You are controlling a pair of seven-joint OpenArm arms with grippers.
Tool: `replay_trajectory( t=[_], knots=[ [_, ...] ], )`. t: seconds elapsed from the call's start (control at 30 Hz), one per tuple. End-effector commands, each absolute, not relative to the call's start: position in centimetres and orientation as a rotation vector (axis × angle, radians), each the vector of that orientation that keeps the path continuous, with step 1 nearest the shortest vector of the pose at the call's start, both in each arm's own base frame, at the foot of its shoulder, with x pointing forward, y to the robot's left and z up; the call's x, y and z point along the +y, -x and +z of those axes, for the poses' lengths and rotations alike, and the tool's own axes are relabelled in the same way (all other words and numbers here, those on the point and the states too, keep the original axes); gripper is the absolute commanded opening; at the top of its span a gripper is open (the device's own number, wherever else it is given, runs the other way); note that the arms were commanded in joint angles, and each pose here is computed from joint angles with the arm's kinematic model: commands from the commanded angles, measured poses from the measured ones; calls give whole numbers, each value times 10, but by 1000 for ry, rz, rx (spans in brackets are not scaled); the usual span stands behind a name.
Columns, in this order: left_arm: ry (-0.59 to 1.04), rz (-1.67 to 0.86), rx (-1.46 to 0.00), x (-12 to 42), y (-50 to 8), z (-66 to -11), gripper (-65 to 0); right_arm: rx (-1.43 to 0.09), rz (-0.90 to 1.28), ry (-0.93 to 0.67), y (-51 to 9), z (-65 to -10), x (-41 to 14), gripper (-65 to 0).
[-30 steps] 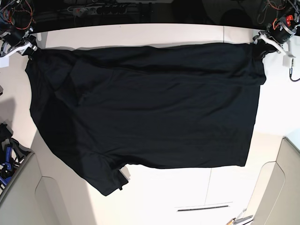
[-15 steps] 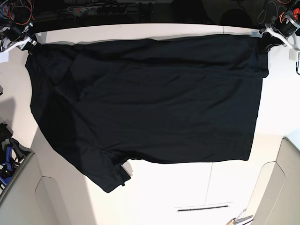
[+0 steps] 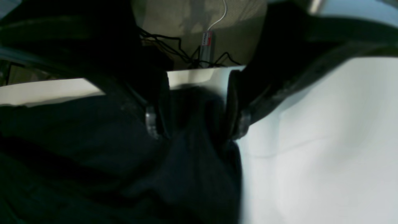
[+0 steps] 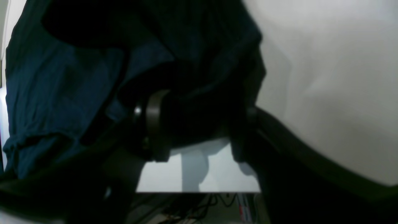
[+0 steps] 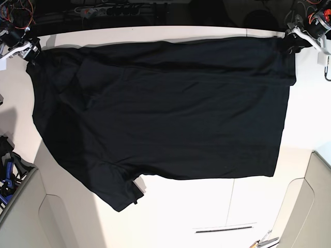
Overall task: Fold the T-shirt properly
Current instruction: 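Drag the shirt toward the robot with both grippers, then release, then reach both grippers down to the shirt's side edges midway along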
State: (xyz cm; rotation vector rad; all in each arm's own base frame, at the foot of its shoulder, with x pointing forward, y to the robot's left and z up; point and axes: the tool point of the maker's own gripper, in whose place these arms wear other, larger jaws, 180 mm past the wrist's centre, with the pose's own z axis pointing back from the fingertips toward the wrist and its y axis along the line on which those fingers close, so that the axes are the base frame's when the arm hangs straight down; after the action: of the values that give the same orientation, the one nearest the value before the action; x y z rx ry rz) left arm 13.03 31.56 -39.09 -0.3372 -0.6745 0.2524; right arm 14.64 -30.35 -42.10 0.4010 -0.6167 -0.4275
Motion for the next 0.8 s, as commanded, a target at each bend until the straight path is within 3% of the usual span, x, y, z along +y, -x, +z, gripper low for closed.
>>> replay_trajectory(
  t=[0.0,0.4,0.53,0.77],
  knots=[
    [321,243,-731,326,-138,-375,-347,-610,-435,-350,-143,-418,-319,-350],
    [217,364,-934,386,-145,-323,-338,-937,-487,-223,-205,-343,-394,-350],
    [228,358,-993,386,-164,-314,-266,-1042,-457,-212,-239,-312,-405,-350],
    [193,288,-1083,397,-204,-285,-263,-1129,-335,-171,-301,-283,-395,-350]
  ],
)
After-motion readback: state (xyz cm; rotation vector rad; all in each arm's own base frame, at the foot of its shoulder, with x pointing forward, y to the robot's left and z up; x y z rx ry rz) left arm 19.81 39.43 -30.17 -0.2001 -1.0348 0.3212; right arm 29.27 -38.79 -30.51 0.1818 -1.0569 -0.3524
